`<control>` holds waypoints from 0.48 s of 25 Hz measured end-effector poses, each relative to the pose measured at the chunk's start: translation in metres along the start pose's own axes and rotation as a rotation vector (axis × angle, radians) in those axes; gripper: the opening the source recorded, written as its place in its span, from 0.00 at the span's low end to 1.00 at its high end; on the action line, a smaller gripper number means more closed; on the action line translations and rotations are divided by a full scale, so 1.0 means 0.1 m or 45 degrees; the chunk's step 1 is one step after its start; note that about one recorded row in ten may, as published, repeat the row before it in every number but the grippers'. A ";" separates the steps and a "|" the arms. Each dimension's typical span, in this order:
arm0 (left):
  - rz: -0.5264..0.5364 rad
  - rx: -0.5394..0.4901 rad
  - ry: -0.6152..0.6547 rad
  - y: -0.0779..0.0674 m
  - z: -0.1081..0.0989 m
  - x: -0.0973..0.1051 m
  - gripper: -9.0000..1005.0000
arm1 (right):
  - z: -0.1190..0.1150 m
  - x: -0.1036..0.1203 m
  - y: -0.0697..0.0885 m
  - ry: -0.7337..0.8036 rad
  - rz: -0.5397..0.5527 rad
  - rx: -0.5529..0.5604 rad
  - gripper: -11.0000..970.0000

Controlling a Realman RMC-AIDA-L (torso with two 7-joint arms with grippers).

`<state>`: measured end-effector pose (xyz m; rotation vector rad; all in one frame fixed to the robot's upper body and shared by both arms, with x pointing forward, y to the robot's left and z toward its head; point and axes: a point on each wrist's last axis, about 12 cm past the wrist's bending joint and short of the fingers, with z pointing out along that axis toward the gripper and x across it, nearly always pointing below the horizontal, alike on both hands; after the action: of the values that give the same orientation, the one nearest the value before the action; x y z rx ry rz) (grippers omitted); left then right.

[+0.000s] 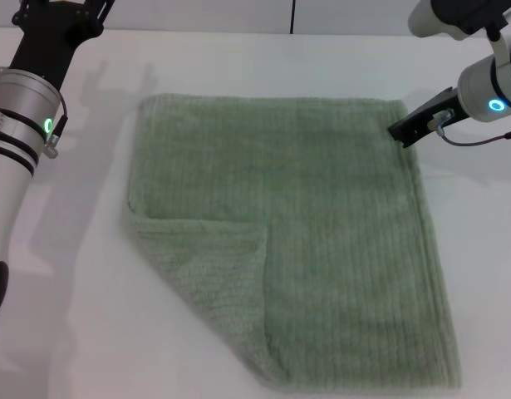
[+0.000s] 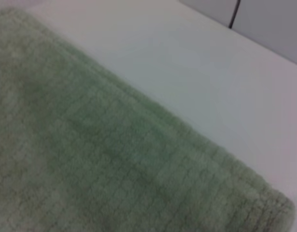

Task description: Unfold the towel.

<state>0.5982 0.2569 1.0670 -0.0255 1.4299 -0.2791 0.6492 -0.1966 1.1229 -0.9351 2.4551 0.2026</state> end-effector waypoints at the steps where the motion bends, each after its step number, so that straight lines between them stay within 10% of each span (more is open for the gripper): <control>1: -0.001 0.000 0.000 0.00 0.00 0.00 0.79 | 0.01 0.00 -0.01 0.005 -0.003 -0.010 0.01; 12: -0.004 0.000 0.000 -0.01 0.01 0.00 0.79 | 0.06 -0.01 -0.03 0.026 -0.064 -0.052 0.01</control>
<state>0.5989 0.2560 1.0674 -0.0282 1.4296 -0.2818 0.6539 -0.1962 1.1189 -1.0202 2.4509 0.2279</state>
